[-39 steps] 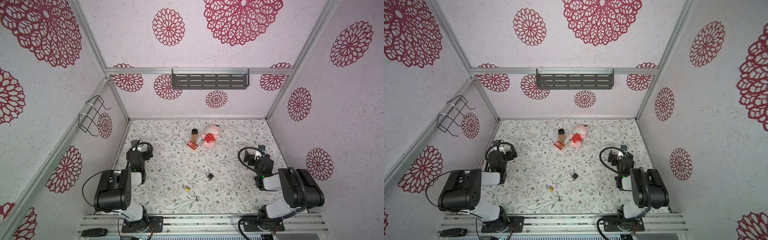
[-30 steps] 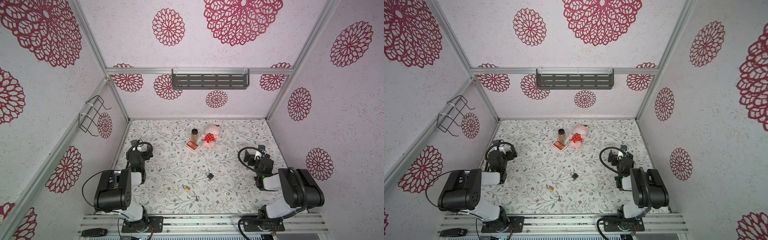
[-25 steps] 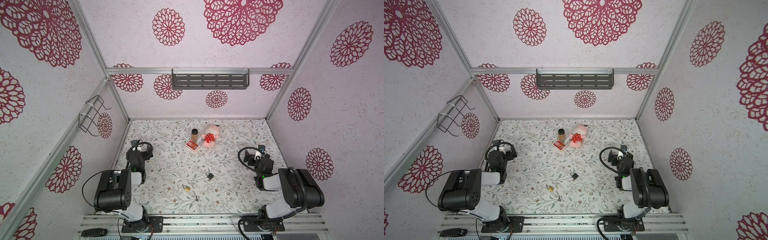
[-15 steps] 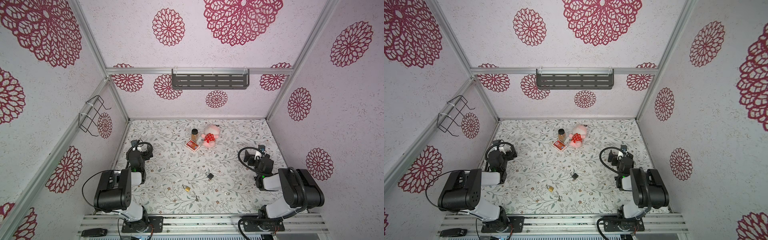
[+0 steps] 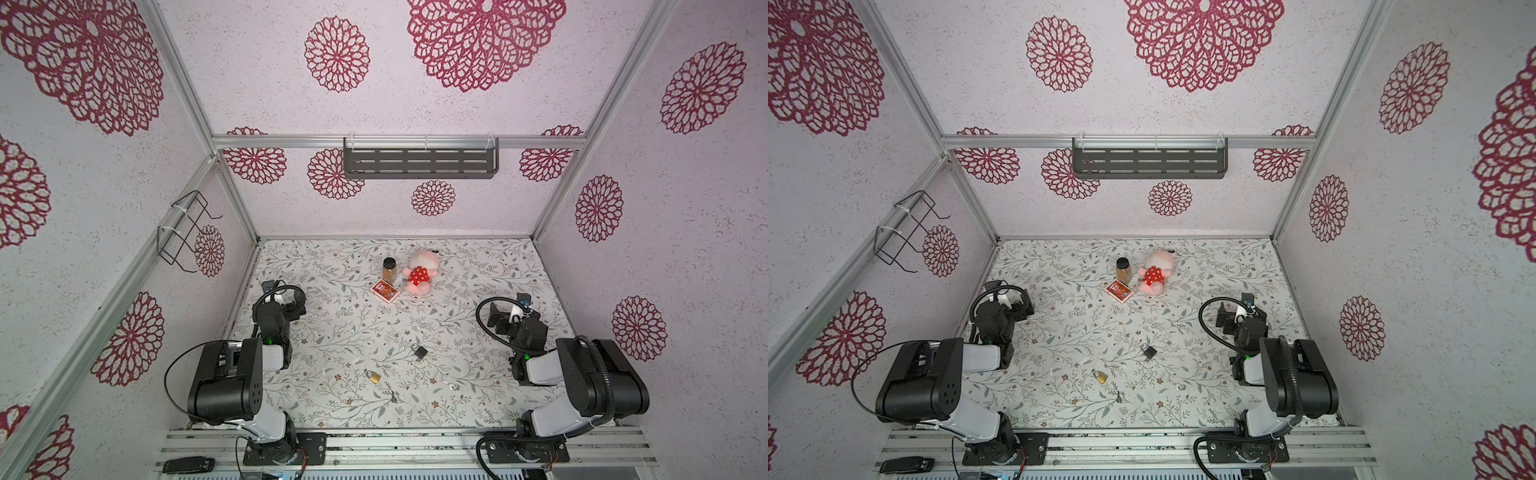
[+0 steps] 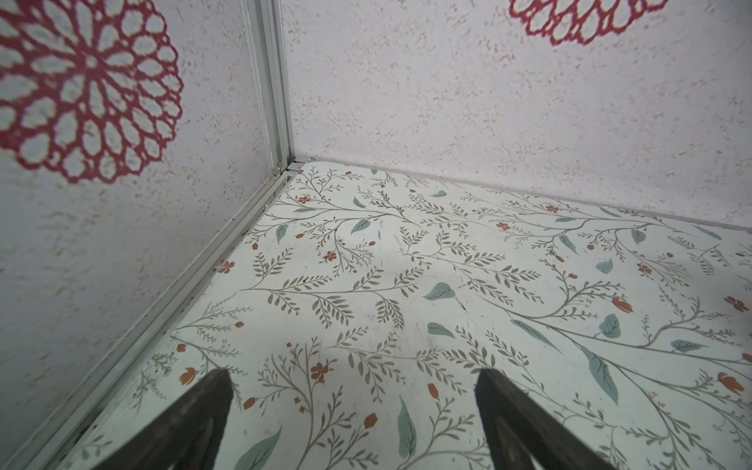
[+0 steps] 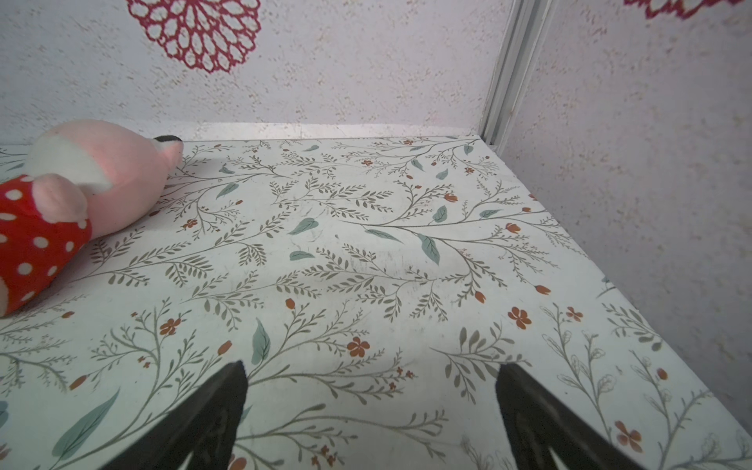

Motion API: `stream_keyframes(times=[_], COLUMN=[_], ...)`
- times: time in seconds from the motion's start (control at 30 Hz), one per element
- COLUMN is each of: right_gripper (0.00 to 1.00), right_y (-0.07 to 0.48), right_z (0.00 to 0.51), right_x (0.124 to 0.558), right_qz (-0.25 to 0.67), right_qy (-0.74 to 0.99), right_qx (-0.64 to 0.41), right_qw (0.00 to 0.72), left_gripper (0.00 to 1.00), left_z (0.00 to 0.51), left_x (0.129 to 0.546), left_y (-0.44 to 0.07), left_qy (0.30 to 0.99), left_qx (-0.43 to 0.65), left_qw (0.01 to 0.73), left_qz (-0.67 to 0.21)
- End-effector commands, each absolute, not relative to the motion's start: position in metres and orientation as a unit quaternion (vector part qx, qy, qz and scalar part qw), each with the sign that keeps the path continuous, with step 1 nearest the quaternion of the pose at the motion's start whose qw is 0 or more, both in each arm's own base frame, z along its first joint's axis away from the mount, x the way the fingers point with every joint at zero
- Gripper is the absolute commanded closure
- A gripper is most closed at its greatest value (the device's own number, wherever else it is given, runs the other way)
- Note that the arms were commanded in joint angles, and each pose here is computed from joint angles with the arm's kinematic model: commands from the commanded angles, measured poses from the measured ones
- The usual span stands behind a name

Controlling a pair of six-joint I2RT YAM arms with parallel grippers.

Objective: Unlock with the key

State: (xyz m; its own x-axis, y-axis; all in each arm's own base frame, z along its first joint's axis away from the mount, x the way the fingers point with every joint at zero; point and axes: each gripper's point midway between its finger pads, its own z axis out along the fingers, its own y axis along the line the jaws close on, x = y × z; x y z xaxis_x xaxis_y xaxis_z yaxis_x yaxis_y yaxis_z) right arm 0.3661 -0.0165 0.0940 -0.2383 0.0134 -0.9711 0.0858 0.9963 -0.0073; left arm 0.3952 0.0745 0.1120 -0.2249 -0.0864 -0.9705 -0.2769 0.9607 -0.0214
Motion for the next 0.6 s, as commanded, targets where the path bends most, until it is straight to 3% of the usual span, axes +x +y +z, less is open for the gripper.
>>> stream_keyframes(times=[0.0,0.33,0.57], right_gripper=[0.01,0.01,0.01], right_y=[-0.018,-0.017,-0.031], right_z=[0.127,0.144,0.151], right_x=[0.366,0.367,0.365], right_qz=[-0.029,-0.005,0.008], right_qy=[0.750,0.777,0.812], right_qx=[0.039,0.069,0.160], right_qw=[0.660,0.626,0.561], left_gripper=[0.03,0.02,0.03], left_z=[0.136,0.170,0.210], left_x=[0.384,0.374,0.370], left_y=[0.080,0.078,0.074], left_qy=[0.741,0.740,0.734], left_qx=[-0.131,-0.129,-0.191], left_qw=[0.653,0.654,0.651], left_qz=[0.087,0.085,0.019])
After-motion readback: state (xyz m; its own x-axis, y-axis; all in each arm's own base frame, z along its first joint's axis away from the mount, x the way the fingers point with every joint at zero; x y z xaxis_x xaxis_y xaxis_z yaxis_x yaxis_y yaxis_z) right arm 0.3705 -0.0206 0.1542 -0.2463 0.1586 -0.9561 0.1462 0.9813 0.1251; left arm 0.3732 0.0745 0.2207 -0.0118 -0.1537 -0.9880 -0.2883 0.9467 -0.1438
